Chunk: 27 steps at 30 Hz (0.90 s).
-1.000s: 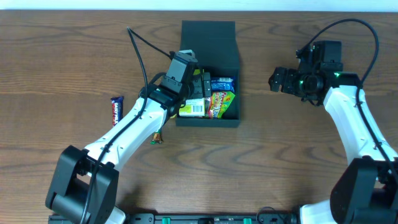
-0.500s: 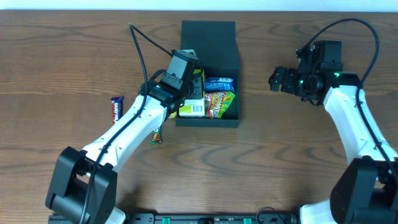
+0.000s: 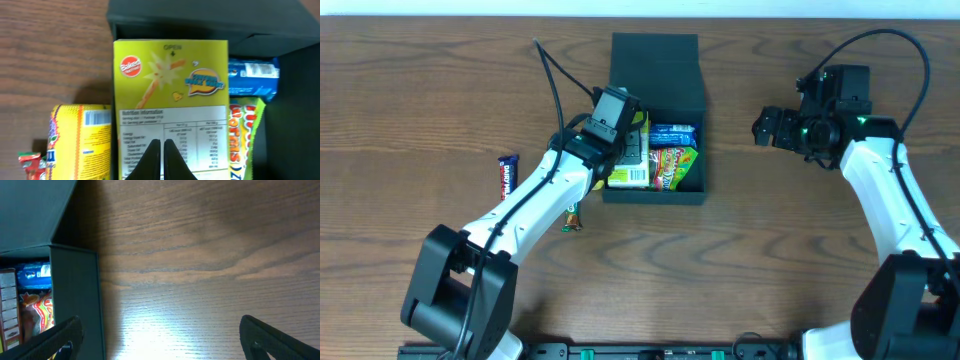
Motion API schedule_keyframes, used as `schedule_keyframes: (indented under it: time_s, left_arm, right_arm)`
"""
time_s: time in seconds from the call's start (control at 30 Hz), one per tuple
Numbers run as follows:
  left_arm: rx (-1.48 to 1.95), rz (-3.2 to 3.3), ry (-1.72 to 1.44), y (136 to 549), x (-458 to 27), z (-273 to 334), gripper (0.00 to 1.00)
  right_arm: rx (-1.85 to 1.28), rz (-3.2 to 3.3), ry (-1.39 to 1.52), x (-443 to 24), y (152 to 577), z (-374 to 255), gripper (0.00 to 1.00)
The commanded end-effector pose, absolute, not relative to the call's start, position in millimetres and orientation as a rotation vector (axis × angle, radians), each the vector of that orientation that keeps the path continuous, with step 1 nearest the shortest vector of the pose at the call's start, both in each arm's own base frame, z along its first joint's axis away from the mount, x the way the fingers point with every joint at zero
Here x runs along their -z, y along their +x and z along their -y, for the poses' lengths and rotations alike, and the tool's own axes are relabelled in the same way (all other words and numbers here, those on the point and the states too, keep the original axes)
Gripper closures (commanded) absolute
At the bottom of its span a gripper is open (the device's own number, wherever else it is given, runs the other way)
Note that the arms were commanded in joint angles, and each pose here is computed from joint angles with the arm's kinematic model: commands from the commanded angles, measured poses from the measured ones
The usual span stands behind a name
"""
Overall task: Pack container
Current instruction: 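Lower the yellow cracker box into the green box with the left gripper, then move the left gripper to the yellow candy can and grasp it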
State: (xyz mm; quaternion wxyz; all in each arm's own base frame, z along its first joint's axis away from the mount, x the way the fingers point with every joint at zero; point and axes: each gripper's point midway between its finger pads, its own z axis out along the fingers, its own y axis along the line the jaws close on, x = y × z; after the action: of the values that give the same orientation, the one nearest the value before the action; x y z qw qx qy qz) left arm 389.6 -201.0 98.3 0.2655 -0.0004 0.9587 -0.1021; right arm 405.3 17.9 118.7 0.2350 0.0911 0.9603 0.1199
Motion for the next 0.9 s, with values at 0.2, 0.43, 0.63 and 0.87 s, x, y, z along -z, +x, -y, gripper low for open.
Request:
schedule_keyframes:
  time_s: [0.2, 0.43, 0.63, 0.87]
  left_arm:
    - [0.19, -2.622, 0.003, 385, -88, 189, 0.94]
    - [0.176, -2.641, 0.004, 381, -84, 187, 0.94]
    - [0.117, -2.681, 0.002, 377, -70, 181, 0.94]
    - [0.158, -2.622, -0.002, 388, -81, 187, 0.94]
  right_arm:
    - [-0.332, -2.611, 0.259, -126, 409, -15, 0.01]
    - [-0.332, -2.612, 0.259, -126, 409, -15, 0.01]
    - [-0.332, -2.613, 0.258, -126, 408, -15, 0.01]
    - [-0.332, -2.613, 0.259, -126, 408, -15, 0.01]
